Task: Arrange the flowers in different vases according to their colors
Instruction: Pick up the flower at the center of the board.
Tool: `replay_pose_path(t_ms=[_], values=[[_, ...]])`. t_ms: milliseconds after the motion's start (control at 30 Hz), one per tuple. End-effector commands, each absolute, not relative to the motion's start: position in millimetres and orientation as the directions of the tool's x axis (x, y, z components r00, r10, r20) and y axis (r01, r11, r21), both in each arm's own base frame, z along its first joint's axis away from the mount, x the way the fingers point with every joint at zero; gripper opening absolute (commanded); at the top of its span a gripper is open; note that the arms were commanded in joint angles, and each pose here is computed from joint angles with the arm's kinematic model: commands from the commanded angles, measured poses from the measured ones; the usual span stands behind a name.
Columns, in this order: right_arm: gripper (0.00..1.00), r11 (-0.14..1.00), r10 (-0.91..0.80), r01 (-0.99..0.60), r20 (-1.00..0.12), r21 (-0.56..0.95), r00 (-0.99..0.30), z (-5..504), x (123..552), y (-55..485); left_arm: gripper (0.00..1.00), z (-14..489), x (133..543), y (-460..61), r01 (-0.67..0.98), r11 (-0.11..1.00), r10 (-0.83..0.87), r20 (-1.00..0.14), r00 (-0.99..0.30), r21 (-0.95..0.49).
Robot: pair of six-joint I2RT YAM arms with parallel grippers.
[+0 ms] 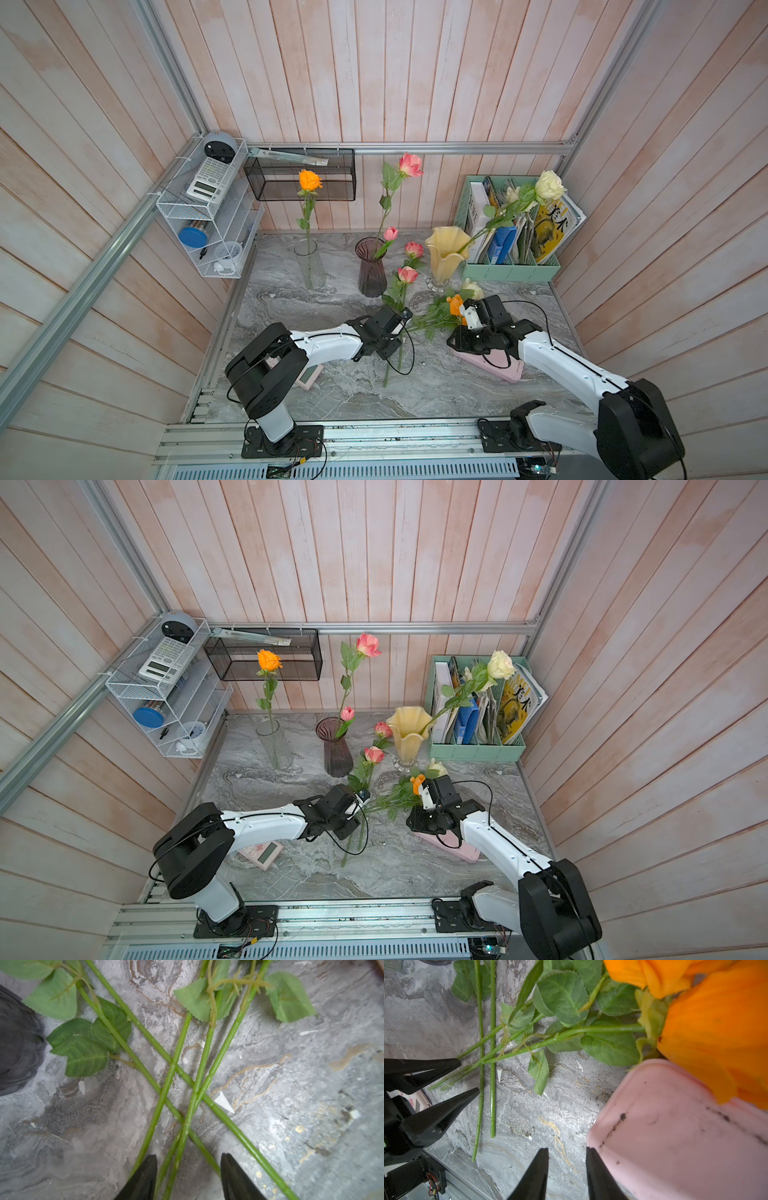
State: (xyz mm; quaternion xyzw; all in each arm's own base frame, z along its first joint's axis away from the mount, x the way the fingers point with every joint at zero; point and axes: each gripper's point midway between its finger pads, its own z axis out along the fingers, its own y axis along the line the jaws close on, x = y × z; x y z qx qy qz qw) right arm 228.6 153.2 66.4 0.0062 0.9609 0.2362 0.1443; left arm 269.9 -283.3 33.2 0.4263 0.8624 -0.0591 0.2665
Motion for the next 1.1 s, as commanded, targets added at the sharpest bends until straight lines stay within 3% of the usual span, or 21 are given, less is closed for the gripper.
replay_pose_path(t_ms=[0, 333, 1067], values=[[0.37, 0.888, 0.063, -0.067, -0.264, 0.454, -0.962, 66, 225, 152, 0.5, 39, 282, -286, 0.758, 0.637, 0.694, -0.531, -0.486, 0.139], [0.37, 0.887, 0.063, -0.066, -0.262, 0.457, -0.963, 64, 226, 153, 0.35, 30, 283, -287, 0.769, 0.627, 0.707, -0.507, -0.494, 0.127], [0.36, 0.885, 0.062, -0.073, -0.27, 0.46, -0.961, 66, 226, 154, 0.2, 15, 276, -284, 0.785, 0.611, 0.726, -0.467, -0.505, 0.101]])
